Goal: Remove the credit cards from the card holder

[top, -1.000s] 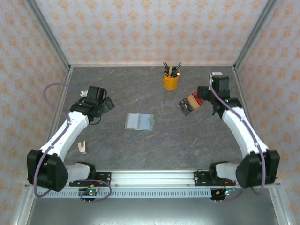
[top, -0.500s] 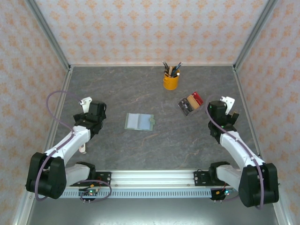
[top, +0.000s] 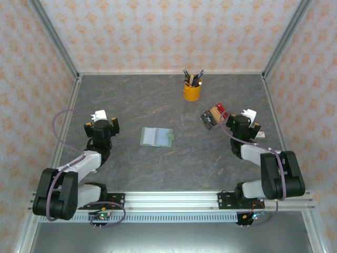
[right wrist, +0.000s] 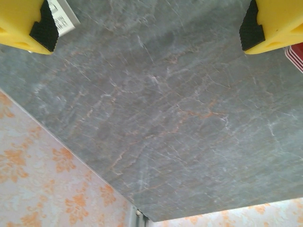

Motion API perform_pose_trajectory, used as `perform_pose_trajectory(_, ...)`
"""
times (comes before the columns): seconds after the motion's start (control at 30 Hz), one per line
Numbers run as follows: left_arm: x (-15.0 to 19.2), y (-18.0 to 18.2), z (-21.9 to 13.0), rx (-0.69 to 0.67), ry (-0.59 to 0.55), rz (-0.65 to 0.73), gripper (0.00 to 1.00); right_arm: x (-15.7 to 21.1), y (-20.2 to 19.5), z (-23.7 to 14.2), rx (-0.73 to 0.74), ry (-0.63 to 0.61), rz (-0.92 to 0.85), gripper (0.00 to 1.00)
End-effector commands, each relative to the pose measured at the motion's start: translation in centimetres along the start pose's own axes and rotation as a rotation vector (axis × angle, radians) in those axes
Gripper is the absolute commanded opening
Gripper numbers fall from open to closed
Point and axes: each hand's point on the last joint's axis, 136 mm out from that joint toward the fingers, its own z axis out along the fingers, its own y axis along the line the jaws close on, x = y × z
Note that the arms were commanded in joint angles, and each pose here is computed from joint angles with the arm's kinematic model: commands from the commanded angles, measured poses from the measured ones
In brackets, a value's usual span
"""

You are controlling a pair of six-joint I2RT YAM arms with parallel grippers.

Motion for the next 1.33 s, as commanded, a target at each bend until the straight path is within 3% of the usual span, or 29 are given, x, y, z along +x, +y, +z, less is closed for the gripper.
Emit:
perform_pose_trajectory(0.0,-2.1,-1.2,0.7,0.084,-0.096,-0.034,1.0,-1.2,1.6,0.6,-0.096,-0.085,0.042,1.0)
perform_pose_trajectory(0.4,0.3,-2.5,4.0,0.121,-0.04,-0.054,1.0,0.0,2.4,1.7,-0.119,-0.054,0.016,1.0)
perform_pose_trajectory(0.7,0.2,-2.6,3.9,0.049,-0.043,-0.012,1.0,0.0,2.4,1.7,-0.118,-0.051,0.017,1.0)
perform_pose_trajectory(1.3,0.2,-2.9,3.9,0.06,-0.038,0.002,1.0,0.1,3.0,1.4,-0.159,-0.054,-0.004,1.0)
